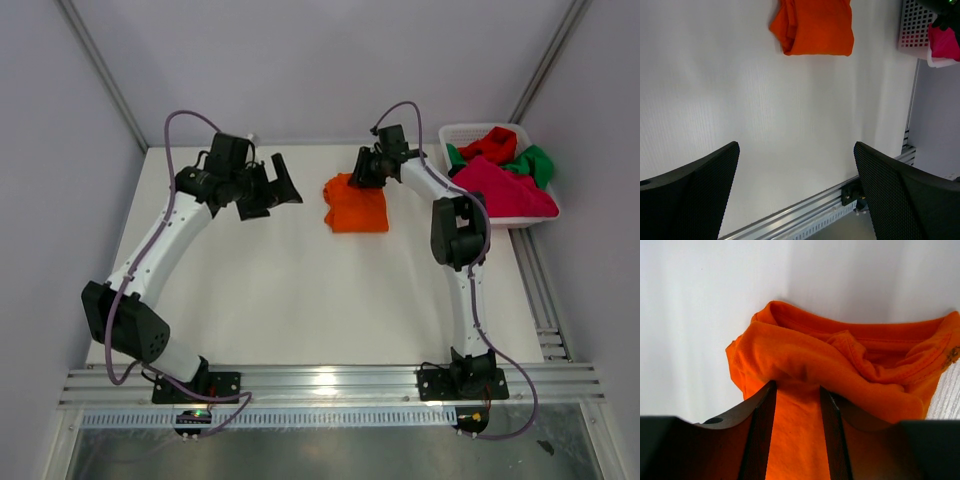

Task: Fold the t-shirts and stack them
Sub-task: Smooth out wrinkles on the folded tshirt

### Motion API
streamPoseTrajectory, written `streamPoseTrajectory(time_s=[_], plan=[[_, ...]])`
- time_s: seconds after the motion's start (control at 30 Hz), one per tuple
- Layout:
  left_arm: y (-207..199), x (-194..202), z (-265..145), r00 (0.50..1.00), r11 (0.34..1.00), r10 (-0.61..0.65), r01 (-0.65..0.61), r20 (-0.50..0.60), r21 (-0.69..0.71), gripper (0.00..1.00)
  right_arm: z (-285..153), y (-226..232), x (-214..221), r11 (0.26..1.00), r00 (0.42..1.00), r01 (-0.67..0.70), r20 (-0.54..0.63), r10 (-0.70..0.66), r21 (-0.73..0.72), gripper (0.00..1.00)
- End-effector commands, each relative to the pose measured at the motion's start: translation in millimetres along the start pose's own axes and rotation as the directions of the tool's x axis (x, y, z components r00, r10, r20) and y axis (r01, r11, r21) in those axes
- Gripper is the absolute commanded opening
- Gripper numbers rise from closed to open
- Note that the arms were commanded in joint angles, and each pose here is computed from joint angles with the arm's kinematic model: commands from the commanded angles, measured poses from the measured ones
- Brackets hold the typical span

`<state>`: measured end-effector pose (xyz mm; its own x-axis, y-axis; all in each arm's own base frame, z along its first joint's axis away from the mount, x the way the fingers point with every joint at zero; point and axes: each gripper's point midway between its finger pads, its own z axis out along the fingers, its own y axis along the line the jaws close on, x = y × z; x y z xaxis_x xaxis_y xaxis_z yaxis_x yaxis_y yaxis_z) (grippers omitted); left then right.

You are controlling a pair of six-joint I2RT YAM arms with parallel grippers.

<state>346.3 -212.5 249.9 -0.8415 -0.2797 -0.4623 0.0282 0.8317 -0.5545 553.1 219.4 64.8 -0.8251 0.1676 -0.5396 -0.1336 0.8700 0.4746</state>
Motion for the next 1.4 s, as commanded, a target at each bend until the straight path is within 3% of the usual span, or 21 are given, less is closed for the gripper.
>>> streamPoseTrajectory(time_s=[0.0,0.3,0.63,0.97,1.37], plan=[[-5.9,-1.3,-10.7,0.999,0.999,-0.006,0.004,0.044,0.036,0.99,-10.6,9.9,-34.9,0.998,0.992,0.063,0.106,-0.064,0.012,0.44],[2.3,17.2,-1.4,0.999,0.998,-0.044,0.043,0.013,0.052,0.99,-27.8,21.3,-35.6,0.996,0.989,0.082,0.124,-0.079,-0.019,0.44],[0.5,19.3,-5.9,0.999,0.998,-0.024,0.023,0.023,0.060,0.99,-85.3,50.8,-30.1,0.992,0.977,0.113,0.185,-0.103,-0.048,0.44],[2.7,20.7,-7.2,1.000,0.998,-0.025,0.024,0.019,0.052,0.99,-67.5,60.1,36.1,0.994,0.995,0.076,0.071,-0.070,-0.081,0.44],[9.5,20.6,-11.3,0.999,1.000,-0.018,0.018,0.030,0.014,0.99,-46.2,35.3,96.8,0.999,0.999,-0.002,-0.045,0.000,-0.051,0.44]])
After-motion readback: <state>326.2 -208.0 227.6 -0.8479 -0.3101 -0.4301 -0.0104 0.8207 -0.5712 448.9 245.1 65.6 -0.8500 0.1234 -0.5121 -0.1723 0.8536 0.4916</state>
